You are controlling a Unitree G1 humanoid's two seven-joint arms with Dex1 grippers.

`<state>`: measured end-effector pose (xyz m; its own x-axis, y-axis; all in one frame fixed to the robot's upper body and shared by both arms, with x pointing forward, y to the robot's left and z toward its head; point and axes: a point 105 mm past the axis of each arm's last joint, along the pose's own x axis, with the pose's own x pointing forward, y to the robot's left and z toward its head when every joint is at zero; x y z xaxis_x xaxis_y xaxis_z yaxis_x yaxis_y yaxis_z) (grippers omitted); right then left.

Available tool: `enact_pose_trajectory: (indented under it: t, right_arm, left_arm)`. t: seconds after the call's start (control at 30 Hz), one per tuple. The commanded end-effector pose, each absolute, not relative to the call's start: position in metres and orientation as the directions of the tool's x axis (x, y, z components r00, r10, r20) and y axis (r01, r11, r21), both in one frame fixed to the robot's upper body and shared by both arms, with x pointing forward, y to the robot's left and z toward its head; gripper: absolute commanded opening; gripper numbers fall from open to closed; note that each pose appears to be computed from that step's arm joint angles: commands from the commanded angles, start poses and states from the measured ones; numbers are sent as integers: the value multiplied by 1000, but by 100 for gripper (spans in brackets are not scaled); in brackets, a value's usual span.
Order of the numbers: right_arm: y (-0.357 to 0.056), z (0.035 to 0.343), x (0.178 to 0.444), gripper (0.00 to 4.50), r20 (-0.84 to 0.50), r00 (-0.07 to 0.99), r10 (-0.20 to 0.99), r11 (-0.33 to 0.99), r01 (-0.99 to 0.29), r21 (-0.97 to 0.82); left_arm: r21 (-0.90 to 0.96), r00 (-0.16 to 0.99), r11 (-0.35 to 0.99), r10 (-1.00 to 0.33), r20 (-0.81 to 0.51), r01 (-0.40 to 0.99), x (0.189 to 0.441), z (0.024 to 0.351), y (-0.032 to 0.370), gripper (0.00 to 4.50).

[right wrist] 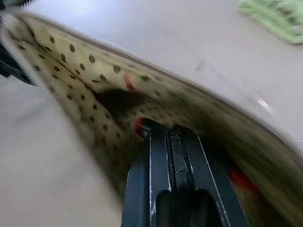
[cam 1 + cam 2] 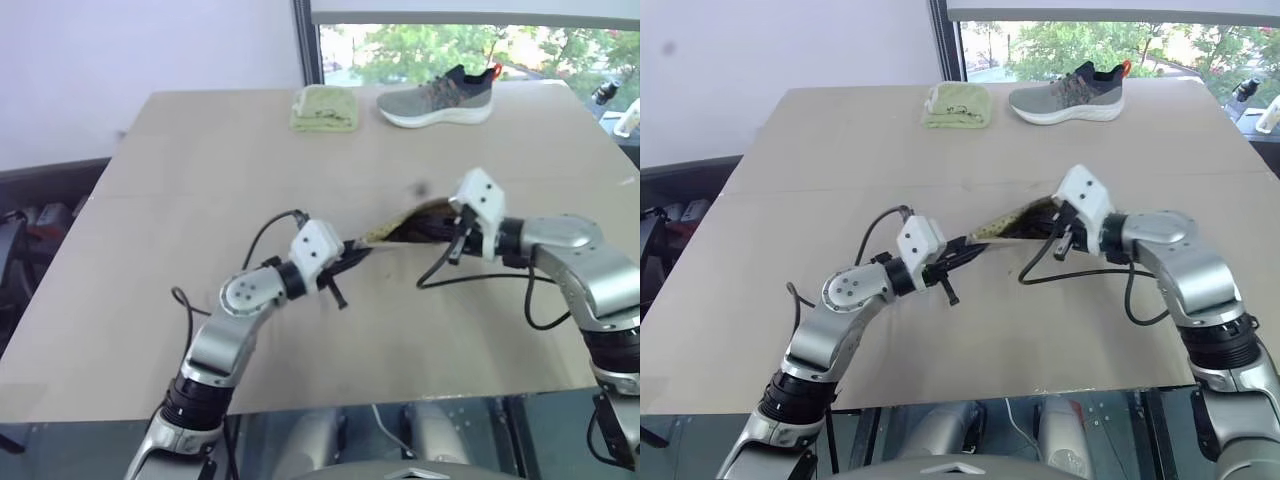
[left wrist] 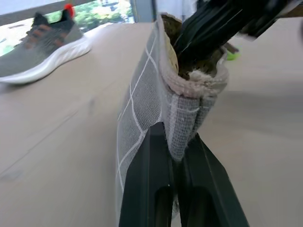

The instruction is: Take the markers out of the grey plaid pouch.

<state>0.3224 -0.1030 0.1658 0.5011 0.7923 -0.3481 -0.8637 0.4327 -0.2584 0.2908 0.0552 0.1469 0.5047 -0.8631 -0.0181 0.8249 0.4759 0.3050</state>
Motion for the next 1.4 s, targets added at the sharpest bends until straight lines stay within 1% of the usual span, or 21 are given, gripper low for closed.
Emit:
enact_pose_trajectory:
  t: [0.03, 0.07, 0.17, 0.23, 0.27, 0.33, 0.4, 0.63, 0.8, 0.9, 0.97, 1.1, 1.23, 1.4]
  right_arm:
    - [-103, 167, 327, 10, -400, 500, 768, 361, -854, -375]
    - [-103, 165, 327, 10, -413, 493, 766, 343, -856, -387]
    - [-103, 161, 327, 82, -480, 455, 750, 257, -869, -423]
    - [-109, 159, 328, 160, -541, 452, 709, 185, -860, -475]
    - [-111, 159, 329, 220, -558, 457, 692, 166, -854, -493]
    - [-114, 156, 327, 308, -609, 428, 668, 109, -866, -489]
    - [-116, 152, 322, 308, -657, 377, 653, 40, -883, -467]
    - [-121, 152, 315, 308, -750, 293, 593, -93, -900, -425]
    - [-118, 166, 307, 308, -797, 244, 552, -175, -901, -398]
    - [-119, 164, 304, 308, -834, 199, 515, -210, -913, -348]
    - [-124, 156, 308, 308, -857, 190, 479, -214, -922, -324]
    - [-130, 131, 325, 308, -889, 201, 411, -218, -925, -310]
    - [-128, 117, 335, 308, -899, 186, 395, -237, -925, -296]
    - [-129, 92, 338, 308, -921, 122, 369, -264, -937, -230]
  left_arm:
    - [303, 456, 442, -890, 27, 844, 280, 162, 46, 17]
    - [299, 451, 437, -892, 25, 848, 280, 162, 45, 17]
    - [263, 401, 389, -916, 8, 883, 272, 159, 39, 17]
    - [231, 362, 352, -932, -3, 907, 267, 156, 34, 17]
    - [220, 348, 338, -937, -8, 915, 265, 155, 33, 17]
    - [193, 322, 314, -947, -13, 930, 262, 154, 31, 17]
    - [156, 305, 300, -952, -5, 941, 261, 155, 29, 17]
    - [45, 254, 255, -967, 25, 966, 260, 156, 18, 17]
    - [-36, 188, 187, -982, 0, 982, 251, 152, 12, 17]
    - [-64, 169, 170, -985, -21, 983, 249, 146, 11, 17]
    - [-67, 172, 173, -985, -27, 983, 250, 143, 11, 17]
    - [-65, 185, 187, -982, -43, 980, 252, 139, 13, 17]
    - [-64, 191, 194, -980, -50, 979, 253, 136, 15, 17]
    - [-50, 210, 213, -976, -59, 976, 256, 135, 18, 17]
